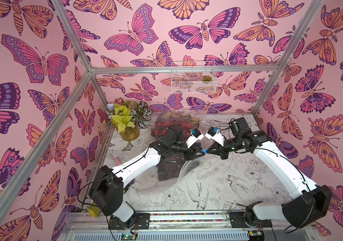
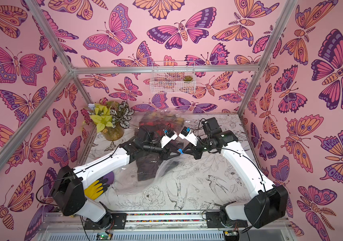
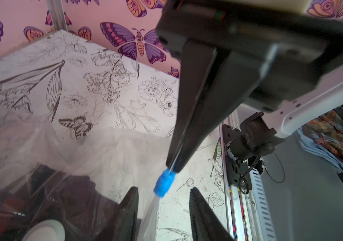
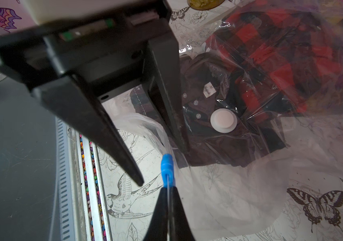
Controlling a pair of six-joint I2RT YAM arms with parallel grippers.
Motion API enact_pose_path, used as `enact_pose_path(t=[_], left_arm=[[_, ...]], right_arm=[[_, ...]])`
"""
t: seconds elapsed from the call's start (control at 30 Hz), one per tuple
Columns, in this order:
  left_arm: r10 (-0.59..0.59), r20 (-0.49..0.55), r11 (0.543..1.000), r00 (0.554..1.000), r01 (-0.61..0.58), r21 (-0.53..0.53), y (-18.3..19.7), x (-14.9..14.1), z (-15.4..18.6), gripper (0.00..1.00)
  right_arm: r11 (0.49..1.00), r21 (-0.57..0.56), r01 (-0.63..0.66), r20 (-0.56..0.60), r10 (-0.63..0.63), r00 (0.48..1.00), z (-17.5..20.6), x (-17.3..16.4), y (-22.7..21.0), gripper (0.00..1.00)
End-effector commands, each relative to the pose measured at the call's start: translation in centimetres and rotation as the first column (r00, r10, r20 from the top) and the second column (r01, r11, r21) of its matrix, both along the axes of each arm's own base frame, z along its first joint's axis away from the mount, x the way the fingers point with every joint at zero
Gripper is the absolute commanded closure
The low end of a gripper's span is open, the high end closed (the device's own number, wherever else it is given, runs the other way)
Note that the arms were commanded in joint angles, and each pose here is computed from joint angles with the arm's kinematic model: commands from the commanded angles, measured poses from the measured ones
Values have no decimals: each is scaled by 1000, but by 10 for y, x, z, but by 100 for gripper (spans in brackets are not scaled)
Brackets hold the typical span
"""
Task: Place the folded shirt into the vacuum bag
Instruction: Close the vacuum bag at the center of the board.
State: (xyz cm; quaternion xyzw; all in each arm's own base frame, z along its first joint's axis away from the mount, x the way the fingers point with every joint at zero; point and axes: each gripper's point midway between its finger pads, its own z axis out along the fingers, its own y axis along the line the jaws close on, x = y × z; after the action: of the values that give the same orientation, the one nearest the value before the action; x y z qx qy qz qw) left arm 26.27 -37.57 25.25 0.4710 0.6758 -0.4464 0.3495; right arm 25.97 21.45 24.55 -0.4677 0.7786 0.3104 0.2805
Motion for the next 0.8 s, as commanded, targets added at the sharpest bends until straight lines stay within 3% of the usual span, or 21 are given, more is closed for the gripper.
enact_pose_path(t=[0.0, 0.17, 0.63, 0.77], left_arm=[[-53, -25, 998, 998, 52, -44, -12, -3, 6, 62], [-77, -33, 996, 996, 75, -42, -14, -5, 0, 81], [-184, -94, 982, 978, 179, -55, -10, -21, -16, 77], [-182, -97, 983, 979, 177, -53, -12, -18, -19, 81]], right_arm=[[1000, 20, -10, -2, 11, 1000, 7, 0, 6, 100], [1000, 22, -10, -1, 10, 1000, 9, 0, 6, 100], [1000, 21, 9, 1, -9, 1000, 10, 0, 4, 100], [999, 34, 11, -4, -10, 1000, 11, 0, 5, 100]])
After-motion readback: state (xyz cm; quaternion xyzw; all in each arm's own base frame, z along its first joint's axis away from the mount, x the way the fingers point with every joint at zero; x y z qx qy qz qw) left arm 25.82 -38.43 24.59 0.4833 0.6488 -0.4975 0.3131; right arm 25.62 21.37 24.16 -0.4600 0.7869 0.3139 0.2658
